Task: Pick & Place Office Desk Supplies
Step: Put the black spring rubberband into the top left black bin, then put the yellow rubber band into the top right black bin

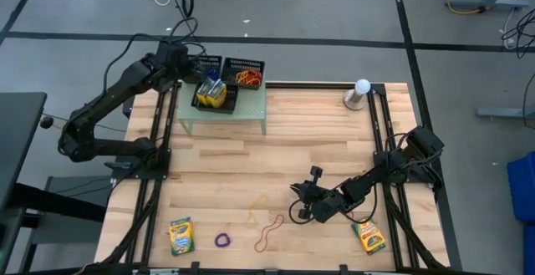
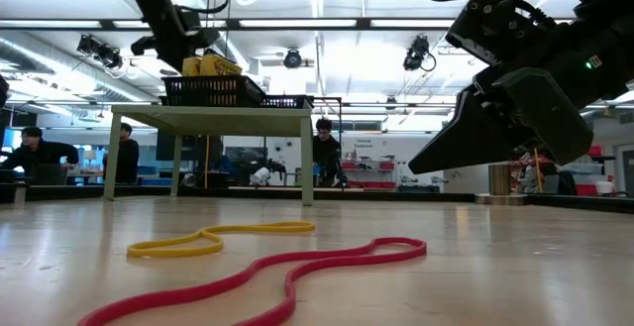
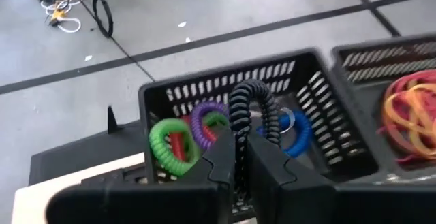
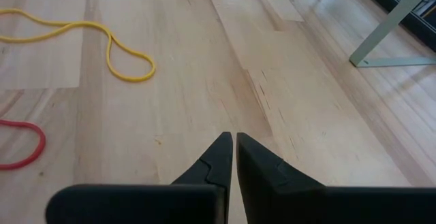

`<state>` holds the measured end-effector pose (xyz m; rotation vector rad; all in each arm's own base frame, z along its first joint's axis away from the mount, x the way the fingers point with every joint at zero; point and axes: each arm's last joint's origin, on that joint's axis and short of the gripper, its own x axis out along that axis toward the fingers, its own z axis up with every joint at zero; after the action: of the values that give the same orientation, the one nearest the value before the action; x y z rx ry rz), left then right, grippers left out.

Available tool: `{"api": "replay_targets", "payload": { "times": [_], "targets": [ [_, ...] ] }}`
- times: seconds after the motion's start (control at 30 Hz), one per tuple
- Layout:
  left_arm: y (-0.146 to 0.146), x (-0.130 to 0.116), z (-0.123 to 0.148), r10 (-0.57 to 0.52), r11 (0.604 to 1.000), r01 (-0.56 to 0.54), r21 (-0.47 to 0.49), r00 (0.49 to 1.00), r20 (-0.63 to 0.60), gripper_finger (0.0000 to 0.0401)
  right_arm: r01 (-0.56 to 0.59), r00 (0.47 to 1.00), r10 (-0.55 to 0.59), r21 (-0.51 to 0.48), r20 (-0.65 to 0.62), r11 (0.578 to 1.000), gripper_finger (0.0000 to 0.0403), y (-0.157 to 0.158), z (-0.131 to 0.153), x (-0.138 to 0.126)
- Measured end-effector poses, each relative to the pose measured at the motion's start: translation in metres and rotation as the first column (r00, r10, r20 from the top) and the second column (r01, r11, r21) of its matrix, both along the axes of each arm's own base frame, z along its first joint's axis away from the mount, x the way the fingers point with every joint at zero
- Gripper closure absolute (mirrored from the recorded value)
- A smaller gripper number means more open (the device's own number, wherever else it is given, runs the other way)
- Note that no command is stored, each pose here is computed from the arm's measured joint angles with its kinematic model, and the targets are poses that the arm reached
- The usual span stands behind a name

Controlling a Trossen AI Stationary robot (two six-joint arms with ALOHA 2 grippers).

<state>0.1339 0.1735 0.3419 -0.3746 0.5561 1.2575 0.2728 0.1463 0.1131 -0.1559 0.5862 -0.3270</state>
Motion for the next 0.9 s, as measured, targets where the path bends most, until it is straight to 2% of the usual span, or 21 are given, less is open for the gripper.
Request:
{"api": "replay_targets", "payload": {
  "times": [0.23, 0.5, 0.67, 0.83, 0.9],
  "targets": [
    [0.008, -0.002, -0.017, 0.024, 1.0, -0.024, 0.01, 1.0, -0.001, 0.0355, -0.004, 1.0, 0.004, -0.005, -0.002, 1.0, 0.0371, 0.0, 0.0, 0.0],
    [0.007, -0.003, -0.016, 0.02, 1.0, -0.02, 0.015, 1.0, -0.002, 0.0283, -0.004, 1.0, 0.004, -0.009, -0.004, 1.0, 0.0371, 0.0, 0.0, 0.0],
    [0.006, -0.004, -0.008, -0.013, 0.999, 0.015, 0.042, 0.998, -0.061, 0.0252, -0.008, 1.0, 0.007, -0.013, -0.005, 1.0, 0.0371, 0.0, 0.0, 0.0],
    [-0.014, -0.012, 0.019, -0.066, 0.99, 0.071, 0.121, 0.997, -0.048, 0.027, -0.009, 1.0, 0.009, -0.015, -0.005, 1.0, 0.0371, 0.0, 0.0, 0.0],
    [-0.031, -0.015, 0.027, -0.138, 0.975, 0.146, 0.165, 0.989, -0.055, 0.0292, -0.009, 1.0, 0.009, -0.015, -0.005, 1.0, 0.0371, 0.0, 0.0, 0.0]
  ]
}}
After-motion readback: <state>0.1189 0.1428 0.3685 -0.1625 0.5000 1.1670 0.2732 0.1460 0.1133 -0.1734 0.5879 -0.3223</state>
